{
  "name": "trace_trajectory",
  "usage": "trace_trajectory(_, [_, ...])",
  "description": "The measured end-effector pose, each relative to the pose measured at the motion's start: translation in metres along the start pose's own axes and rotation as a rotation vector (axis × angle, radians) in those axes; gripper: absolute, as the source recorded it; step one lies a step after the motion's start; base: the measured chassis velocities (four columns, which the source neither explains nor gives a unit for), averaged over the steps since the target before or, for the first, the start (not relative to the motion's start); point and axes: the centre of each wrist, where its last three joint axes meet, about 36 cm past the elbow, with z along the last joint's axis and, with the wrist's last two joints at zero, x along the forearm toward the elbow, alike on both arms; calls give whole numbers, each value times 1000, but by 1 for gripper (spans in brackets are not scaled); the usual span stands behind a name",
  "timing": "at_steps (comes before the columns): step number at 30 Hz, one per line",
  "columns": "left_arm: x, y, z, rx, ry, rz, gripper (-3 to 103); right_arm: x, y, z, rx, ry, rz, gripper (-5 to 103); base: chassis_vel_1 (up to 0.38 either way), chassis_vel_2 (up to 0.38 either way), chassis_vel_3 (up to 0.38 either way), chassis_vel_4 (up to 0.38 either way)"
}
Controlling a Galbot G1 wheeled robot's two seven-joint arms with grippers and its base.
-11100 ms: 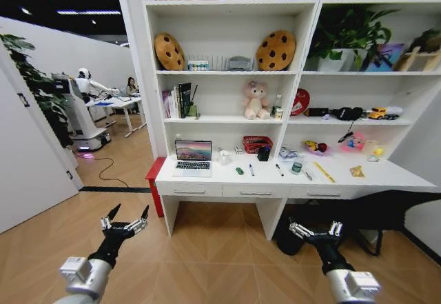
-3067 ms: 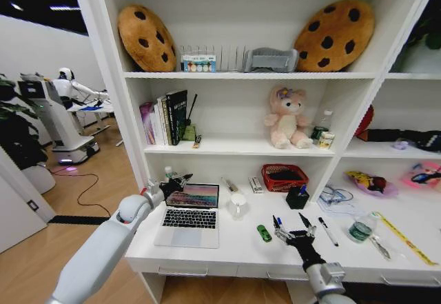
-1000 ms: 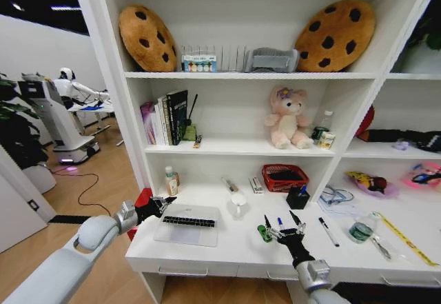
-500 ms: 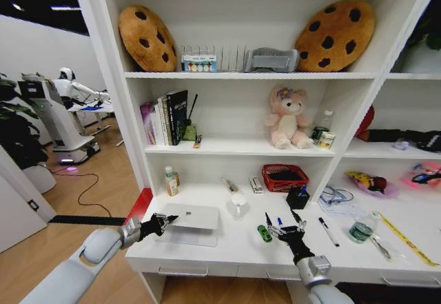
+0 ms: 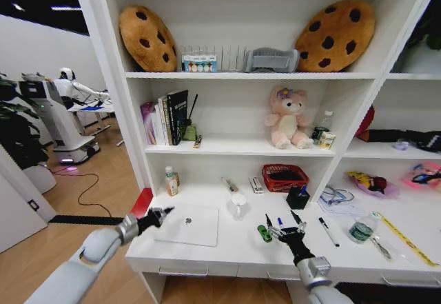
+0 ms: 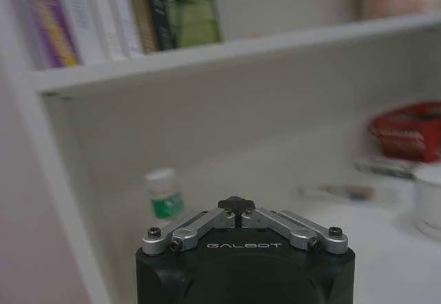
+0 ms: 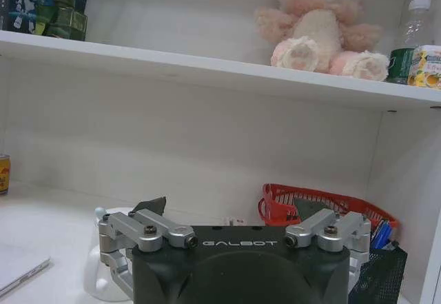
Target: Organize the objects on the table.
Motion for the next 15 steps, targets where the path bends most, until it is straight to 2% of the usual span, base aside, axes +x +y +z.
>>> trace_trajectory(1, [4, -3, -7, 101, -48, -146, 0, 0, -1, -4, -4, -4, 2, 100, 0, 0, 0, 0])
trace_trajectory(2, [4, -3, -7, 101, -48, -146, 0, 0, -1, -4, -4, -4, 2, 100, 0, 0, 0, 0])
trace_trajectory(3, [11, -4, -10, 167, -67, -228, 0, -1, -1, -8, -7, -5, 3, 100, 0, 0, 0, 0])
trace_trajectory(4, [11, -4, -10, 167, -67, -228, 0, -1, -1, -8, -7, -5, 3, 100, 0, 0, 0, 0])
trace_trajectory(5, [25, -4, -11, 221, -77, -303, 0, -2, -3, -12, -9, -5, 5, 100, 0, 0, 0, 0])
trace_trajectory(6, [39, -4, -14, 242, -84, -365, 0, -4, -5, -19, -9, -10, 6, 100, 0, 0, 0, 0])
trace_trajectory(7, [39, -4, -14, 242, -84, -365, 0, -4, -5, -19, -9, -10, 6, 100, 0, 0, 0, 0])
trace_trajectory(9, [52, -12, -24, 272, -92, -450, 0, -7, -9, -28, -14, -18, 12, 100, 0, 0, 0, 0])
trace_trajectory(10, [52, -12, -24, 272, -92, -450, 0, -7, -9, -28, -14, -18, 12, 100, 0, 0, 0, 0])
trace_trajectory(12, [60, -27, -42, 324, -93, -487, -3, -7, -11, -36, -19, -26, 16, 100, 0, 0, 0, 0])
trace_trajectory(13, [60, -27, -42, 324, -93, -487, -3, -7, -11, -36, -19, -26, 16, 100, 0, 0, 0, 0])
trace_trajectory(15, [62, -34, -48, 340, -91, -478, 1, -7, -12, -39, -19, -30, 16, 100, 0, 0, 0, 0])
